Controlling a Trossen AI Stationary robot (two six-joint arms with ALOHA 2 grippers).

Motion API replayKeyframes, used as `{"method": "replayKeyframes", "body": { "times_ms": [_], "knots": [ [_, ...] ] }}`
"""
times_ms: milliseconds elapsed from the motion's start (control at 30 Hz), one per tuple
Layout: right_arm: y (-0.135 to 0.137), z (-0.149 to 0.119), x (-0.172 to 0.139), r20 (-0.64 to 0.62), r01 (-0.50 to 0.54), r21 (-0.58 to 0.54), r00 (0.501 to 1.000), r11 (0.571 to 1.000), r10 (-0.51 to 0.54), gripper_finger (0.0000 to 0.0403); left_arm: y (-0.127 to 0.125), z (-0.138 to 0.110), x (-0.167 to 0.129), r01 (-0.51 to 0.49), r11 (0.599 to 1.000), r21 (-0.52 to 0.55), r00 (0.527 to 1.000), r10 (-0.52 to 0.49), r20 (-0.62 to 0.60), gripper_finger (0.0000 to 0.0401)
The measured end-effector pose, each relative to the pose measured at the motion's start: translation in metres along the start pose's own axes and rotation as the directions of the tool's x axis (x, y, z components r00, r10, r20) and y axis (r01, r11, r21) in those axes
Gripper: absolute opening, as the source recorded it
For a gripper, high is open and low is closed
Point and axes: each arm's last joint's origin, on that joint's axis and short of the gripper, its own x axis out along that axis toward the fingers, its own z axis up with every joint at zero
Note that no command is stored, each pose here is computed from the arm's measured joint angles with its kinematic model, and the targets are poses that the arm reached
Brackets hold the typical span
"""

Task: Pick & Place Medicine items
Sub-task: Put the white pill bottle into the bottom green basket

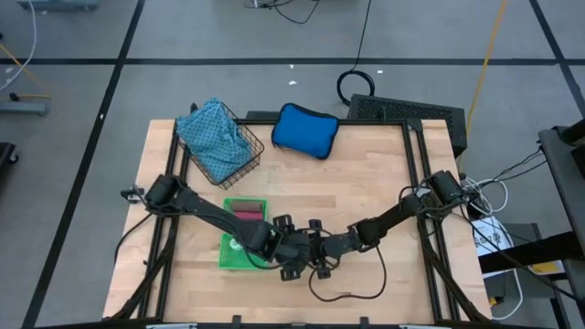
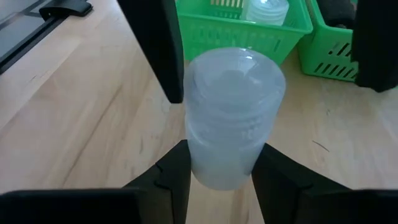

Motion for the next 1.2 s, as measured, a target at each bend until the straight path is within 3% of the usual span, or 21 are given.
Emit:
{"method": "replayKeyframes", "body": {
  "times_ms": [300,767,967,1100,1200],
  "knots": [
    [0.000,0.000,0.000,0.001,-0.002,0.000,1.000,1.000,0.002,0.0127,-0.001,-0.001,0.005,-0.003,1.000,0.025,1.000,0.003,-0.004,0.0291],
    [0.000,0.002,0.000,0.021,-0.002,0.005,1.000,1.000,0.002,0.0126,0.002,0.004,0.010,0.071,0.997,-0.016,0.997,-0.071,-0.014,0.0152],
    [0.000,0.002,0.000,0.020,-0.003,0.004,1.000,1.000,0.003,0.0126,0.003,0.005,0.010,0.080,0.997,-0.008,0.997,-0.081,-0.012,0.0140],
    [0.000,0.003,0.000,0.030,0.000,0.005,1.000,1.000,0.000,0.0158,0.002,0.004,0.000,0.066,0.998,0.001,0.998,-0.066,0.000,0.0140],
    [0.000,0.004,-0.002,0.022,-0.002,0.002,1.000,1.000,0.002,0.0195,-0.001,0.002,-0.023,0.051,0.998,0.022,0.998,-0.052,0.031,0.0140]
  ]
}}
